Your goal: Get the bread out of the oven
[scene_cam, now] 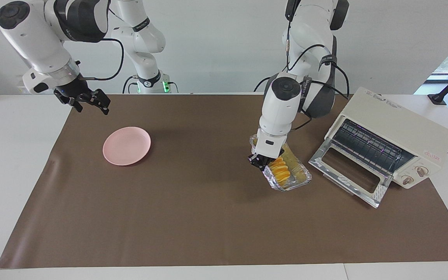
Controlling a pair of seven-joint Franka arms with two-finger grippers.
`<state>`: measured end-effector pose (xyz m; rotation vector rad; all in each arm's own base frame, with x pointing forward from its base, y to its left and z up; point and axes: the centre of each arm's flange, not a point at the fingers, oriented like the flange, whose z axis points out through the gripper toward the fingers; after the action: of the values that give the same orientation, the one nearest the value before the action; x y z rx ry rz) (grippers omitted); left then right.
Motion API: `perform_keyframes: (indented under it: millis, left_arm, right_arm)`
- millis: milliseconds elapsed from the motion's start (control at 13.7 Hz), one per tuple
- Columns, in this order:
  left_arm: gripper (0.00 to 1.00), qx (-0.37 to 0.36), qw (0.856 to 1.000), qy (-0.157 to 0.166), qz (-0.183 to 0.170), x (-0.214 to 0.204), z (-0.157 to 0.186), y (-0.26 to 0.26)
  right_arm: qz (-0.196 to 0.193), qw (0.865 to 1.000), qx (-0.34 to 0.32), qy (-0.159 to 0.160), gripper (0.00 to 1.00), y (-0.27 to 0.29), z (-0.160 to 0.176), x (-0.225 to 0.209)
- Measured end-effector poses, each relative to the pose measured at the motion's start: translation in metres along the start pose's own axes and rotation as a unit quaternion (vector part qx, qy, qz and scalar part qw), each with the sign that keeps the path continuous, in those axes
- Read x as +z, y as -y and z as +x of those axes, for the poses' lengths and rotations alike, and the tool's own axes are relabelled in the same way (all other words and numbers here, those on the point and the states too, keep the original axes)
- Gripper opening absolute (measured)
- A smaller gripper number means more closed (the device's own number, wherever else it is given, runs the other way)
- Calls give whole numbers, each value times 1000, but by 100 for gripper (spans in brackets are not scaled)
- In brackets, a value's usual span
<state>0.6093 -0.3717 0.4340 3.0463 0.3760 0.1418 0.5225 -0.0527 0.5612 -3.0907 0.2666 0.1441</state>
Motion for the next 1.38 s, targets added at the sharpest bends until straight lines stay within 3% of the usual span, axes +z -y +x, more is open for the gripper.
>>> perform_keyframes:
  millis: [364, 801, 1165, 1383]
  left_arm:
    - [2, 80, 996, 31, -3, 44, -63, -71]
    - [2, 179, 983, 20, 27, 71, -172, -140]
    - [2, 172, 984, -12, 45, 93, -198, -153]
    - [2, 150, 987, -13, 55, 112, -200, -153]
  right_arm:
    - [1, 1000, 8, -7, 100, -9, 0, 7]
    - [1, 1000, 16, -18, 100, -10, -3, 10]
    - [1, 1000, 20, -23, 100, -10, -3, 15]
    - [2, 999, 20, -35, 100, -10, -2, 12]
